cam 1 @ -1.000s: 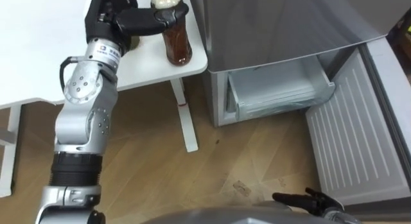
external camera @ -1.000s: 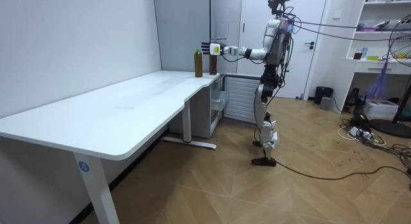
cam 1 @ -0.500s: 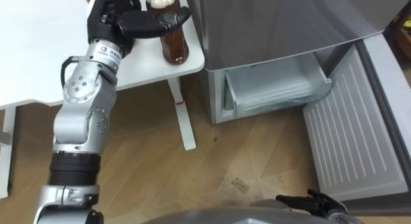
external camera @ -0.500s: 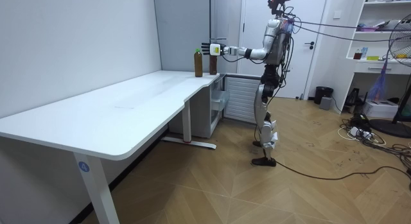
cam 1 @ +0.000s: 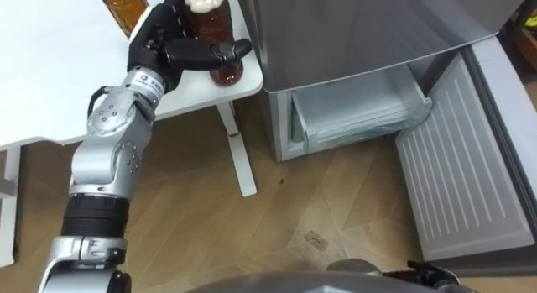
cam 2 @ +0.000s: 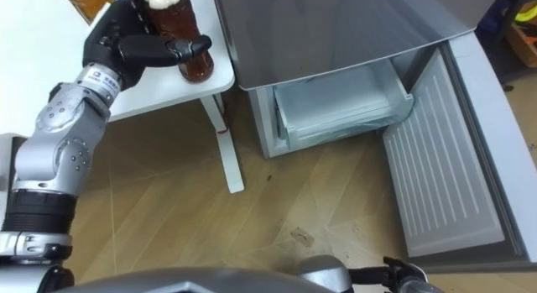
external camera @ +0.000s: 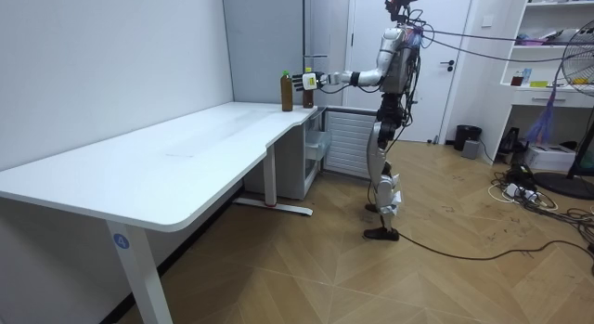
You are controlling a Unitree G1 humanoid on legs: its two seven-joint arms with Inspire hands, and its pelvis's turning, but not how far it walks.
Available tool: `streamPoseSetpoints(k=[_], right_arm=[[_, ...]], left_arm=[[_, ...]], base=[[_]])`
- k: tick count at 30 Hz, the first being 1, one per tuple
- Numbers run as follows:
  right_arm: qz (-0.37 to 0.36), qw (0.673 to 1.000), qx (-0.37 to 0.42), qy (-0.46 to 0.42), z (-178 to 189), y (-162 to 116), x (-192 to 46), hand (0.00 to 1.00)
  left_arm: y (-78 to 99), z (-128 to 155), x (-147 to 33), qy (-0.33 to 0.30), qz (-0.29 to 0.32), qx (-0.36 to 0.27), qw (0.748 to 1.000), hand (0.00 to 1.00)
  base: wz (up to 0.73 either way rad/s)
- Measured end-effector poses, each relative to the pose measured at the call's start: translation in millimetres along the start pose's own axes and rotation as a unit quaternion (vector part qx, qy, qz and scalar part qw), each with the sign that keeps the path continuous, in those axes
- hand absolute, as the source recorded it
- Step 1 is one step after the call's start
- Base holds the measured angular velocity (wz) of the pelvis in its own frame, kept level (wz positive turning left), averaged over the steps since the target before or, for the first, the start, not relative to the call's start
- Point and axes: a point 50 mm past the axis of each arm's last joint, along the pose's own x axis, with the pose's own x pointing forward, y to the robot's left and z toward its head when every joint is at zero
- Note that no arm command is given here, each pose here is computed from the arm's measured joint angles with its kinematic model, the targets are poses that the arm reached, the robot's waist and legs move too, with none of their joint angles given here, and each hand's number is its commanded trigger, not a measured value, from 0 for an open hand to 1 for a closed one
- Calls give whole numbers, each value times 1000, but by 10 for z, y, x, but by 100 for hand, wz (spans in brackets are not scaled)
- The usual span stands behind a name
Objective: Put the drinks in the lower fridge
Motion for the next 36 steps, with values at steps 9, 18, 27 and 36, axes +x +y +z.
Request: streamPoseSetpoints(k=[9,18,27,36], right_arm=[[-16,996,-69,46,-111,-20,-3,0],[-19,993,-103,61,-136,-31,-7,0],[-3,990,-117,76,-162,12,-6,0],[-1,991,-104,87,-223,30,-8,0]], left_arm=[[31,-22,-5,11,3,3,1000,100],[-24,-130,1,51,-22,22,998,100],[7,-161,-7,67,-18,22,997,100],[-148,247,34,-14,-38,46,998,100]], base=[[0],[0],[0],[0]])
